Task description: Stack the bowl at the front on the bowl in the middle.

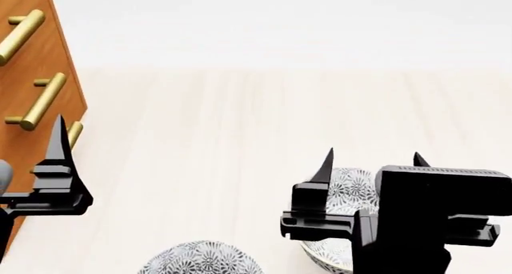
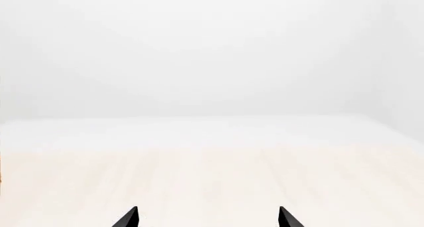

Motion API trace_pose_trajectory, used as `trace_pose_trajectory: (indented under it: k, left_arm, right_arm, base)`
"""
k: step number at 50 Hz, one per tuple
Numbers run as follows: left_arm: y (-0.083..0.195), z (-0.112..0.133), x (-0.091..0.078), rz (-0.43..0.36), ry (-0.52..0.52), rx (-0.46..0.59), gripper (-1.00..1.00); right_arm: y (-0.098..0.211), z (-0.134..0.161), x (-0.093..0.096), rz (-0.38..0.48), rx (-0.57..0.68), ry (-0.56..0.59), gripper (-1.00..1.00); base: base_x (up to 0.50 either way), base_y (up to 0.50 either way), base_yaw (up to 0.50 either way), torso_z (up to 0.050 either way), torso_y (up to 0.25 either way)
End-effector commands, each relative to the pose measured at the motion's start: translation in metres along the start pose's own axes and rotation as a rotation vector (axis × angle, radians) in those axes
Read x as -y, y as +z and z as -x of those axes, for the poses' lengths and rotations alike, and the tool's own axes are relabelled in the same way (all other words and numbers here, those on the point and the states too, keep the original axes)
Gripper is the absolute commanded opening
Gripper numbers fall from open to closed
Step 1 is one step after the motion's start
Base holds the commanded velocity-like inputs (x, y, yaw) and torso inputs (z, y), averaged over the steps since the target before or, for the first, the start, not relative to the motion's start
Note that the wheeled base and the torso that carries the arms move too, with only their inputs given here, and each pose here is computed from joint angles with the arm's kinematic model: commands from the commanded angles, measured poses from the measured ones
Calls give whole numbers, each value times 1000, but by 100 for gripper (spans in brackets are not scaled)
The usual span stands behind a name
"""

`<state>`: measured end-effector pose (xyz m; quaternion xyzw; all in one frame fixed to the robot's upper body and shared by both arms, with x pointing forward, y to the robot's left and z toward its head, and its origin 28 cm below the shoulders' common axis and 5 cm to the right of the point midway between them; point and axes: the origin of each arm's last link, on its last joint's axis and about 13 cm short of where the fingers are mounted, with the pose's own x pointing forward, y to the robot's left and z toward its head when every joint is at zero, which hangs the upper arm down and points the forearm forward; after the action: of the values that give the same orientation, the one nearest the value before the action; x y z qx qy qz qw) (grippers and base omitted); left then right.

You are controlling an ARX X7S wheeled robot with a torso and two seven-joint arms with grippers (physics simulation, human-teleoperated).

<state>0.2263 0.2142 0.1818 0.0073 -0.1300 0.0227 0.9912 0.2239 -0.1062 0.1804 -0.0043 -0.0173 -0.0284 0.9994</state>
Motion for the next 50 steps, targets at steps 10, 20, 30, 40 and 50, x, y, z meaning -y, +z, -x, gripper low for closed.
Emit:
trace_pose_trajectory:
  k: [10, 20, 30, 40, 50]
  left_arm:
    - [0, 0, 0, 0, 1, -7, 100]
    - [2, -1, -1, 0, 6, -4, 100]
    - [0, -1, -1, 2, 8, -10, 100]
    - [-5, -3, -3, -6, 9, -18, 100]
    - [-7, -4, -3, -5, 9, -20, 100]
  right_arm:
    - [92, -9, 39, -97, -101, -199, 100]
    - [107, -26, 50, -165, -473, -40, 100]
    - [103, -49, 62, -128, -572, -91, 100]
    - [44, -95, 99, -257, -842, -175, 100]
    - [33, -101, 100, -256, -872, -175, 100]
  base:
    - [0, 0, 0, 0, 0]
    - [0, 0, 0, 0, 0]
    - [0, 0, 0, 0, 0]
    - [0, 0, 0, 0, 0]
    - [0, 0, 0, 0, 0]
